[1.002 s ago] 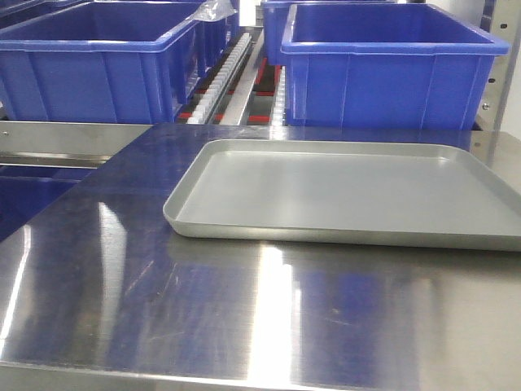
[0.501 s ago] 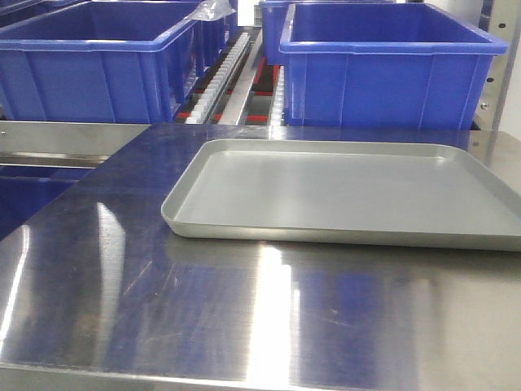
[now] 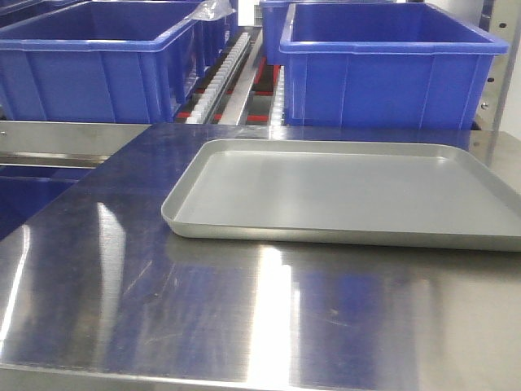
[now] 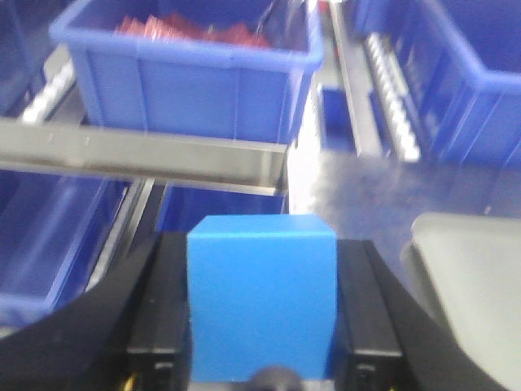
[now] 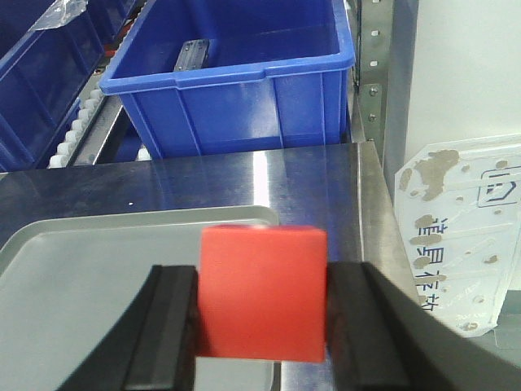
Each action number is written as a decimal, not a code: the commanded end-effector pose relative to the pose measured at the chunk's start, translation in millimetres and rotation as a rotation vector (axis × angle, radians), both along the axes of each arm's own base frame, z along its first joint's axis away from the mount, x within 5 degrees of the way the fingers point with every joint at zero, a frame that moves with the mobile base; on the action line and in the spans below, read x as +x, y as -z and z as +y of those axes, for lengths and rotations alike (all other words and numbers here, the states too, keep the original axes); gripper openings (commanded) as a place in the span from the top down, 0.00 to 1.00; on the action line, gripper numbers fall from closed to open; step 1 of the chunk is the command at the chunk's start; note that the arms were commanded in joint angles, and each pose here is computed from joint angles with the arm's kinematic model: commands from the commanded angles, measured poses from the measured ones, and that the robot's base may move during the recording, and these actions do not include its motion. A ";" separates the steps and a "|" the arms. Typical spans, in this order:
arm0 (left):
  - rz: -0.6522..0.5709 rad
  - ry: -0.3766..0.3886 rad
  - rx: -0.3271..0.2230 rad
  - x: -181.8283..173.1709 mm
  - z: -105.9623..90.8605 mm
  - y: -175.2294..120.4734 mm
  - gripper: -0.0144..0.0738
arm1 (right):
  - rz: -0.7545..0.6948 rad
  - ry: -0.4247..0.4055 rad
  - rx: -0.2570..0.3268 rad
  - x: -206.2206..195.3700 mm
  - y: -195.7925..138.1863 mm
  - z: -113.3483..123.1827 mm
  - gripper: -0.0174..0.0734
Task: Sort and place red and blue blocks on shelf
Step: 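Hold both cubes while the base backs away from the table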
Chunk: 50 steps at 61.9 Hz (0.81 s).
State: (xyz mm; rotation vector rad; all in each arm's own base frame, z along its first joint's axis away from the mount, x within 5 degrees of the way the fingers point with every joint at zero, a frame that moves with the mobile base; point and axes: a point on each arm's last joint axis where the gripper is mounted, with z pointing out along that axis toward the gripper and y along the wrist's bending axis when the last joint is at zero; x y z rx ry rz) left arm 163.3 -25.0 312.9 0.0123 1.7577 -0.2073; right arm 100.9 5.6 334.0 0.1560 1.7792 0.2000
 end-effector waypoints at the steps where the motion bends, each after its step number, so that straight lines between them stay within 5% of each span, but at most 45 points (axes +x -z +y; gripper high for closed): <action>1: -0.157 0.031 -0.035 1.1 -3.0 -22.5 0.69 | -0.124 -0.002 -0.010 0.0 -18.5 -0.1 0.74; 50: -0.138 0.016 -0.029 -7.7 -0.3 -23.3 0.69 | -0.124 -0.002 -0.010 0.0 -18.5 -0.1 0.74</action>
